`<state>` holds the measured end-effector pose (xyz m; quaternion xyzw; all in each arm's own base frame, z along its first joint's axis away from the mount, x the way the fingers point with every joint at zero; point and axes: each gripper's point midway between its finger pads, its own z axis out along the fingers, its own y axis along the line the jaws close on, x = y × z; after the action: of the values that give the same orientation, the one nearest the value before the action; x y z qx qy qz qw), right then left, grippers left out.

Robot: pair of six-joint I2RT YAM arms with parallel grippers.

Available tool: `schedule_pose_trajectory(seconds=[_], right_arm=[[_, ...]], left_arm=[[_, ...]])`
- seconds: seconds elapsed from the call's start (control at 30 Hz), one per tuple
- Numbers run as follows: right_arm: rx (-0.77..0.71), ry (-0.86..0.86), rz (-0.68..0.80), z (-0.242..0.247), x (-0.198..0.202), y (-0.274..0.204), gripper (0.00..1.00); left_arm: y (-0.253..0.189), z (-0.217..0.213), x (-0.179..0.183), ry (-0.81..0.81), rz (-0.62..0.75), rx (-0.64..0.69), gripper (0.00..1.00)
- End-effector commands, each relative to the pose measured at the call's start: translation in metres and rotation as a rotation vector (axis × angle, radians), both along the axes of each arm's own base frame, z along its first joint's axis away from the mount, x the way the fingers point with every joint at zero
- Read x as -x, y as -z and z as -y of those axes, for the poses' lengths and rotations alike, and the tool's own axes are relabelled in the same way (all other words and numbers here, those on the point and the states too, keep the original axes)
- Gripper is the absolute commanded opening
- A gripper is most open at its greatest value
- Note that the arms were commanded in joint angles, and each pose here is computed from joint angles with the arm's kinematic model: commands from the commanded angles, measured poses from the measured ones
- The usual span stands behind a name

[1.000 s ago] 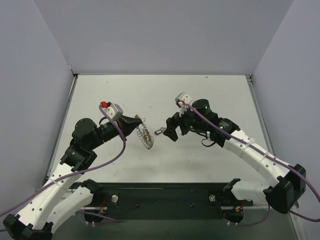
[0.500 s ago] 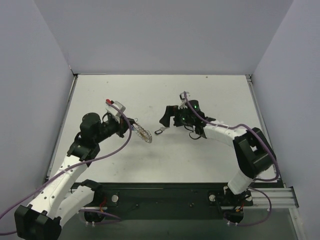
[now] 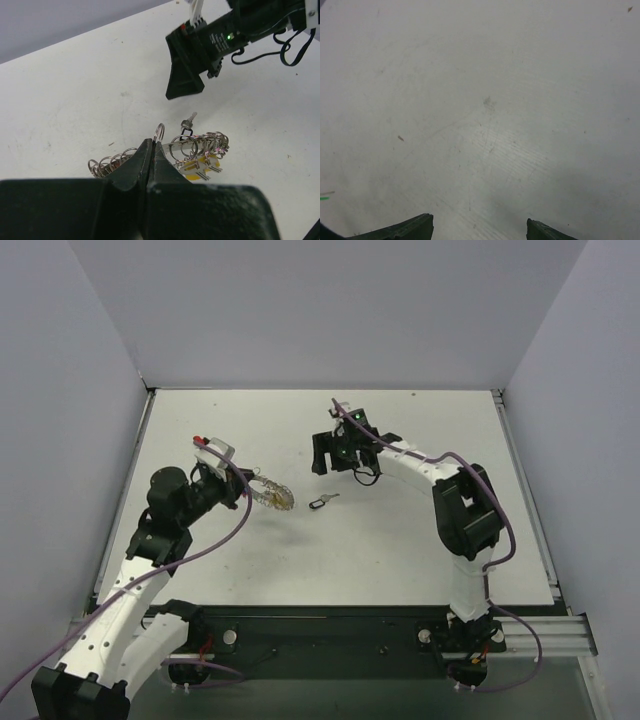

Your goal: Put the keys on the keyring

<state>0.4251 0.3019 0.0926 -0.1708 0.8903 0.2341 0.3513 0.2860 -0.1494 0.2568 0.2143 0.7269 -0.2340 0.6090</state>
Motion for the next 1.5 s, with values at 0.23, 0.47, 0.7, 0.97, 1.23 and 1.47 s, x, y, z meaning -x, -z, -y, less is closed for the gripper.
schedule_pose_trajectory(seconds=[0.23,0.47,0.7,0.97,1.23,1.47], right_arm=[[0.286,-0.117,-0.096,0.002,0.042,0.033,0.73],[0.325,-0.125,-0.108,-0.001,0.052,0.043,0.65],[0.348,-0.152,-0.134,-0.003,0.061,0.057,0.57],[0.365,-0.172,-0.165,-0.007,0.07,0.07,0.53],[0.432,-0.174,-0.185,-0.006,0.078,0.086,0.33],[0.444,-0.161,-0.187,-0.005,0.076,0.09,0.0]], left_arm=[[-0.041,0.005,0.006,0.037,0.108,0.057,0.0],[-0.041,0.008,0.007,0.052,0.103,0.061,0.0],[-0.041,0.006,0.006,0.046,0.101,0.062,0.0],[-0.044,0.006,0.008,0.05,0.106,0.069,0.0],[-0.046,0.006,0.009,0.05,0.115,0.076,0.0],[-0.048,0.005,0.01,0.048,0.12,0.08,0.0]])
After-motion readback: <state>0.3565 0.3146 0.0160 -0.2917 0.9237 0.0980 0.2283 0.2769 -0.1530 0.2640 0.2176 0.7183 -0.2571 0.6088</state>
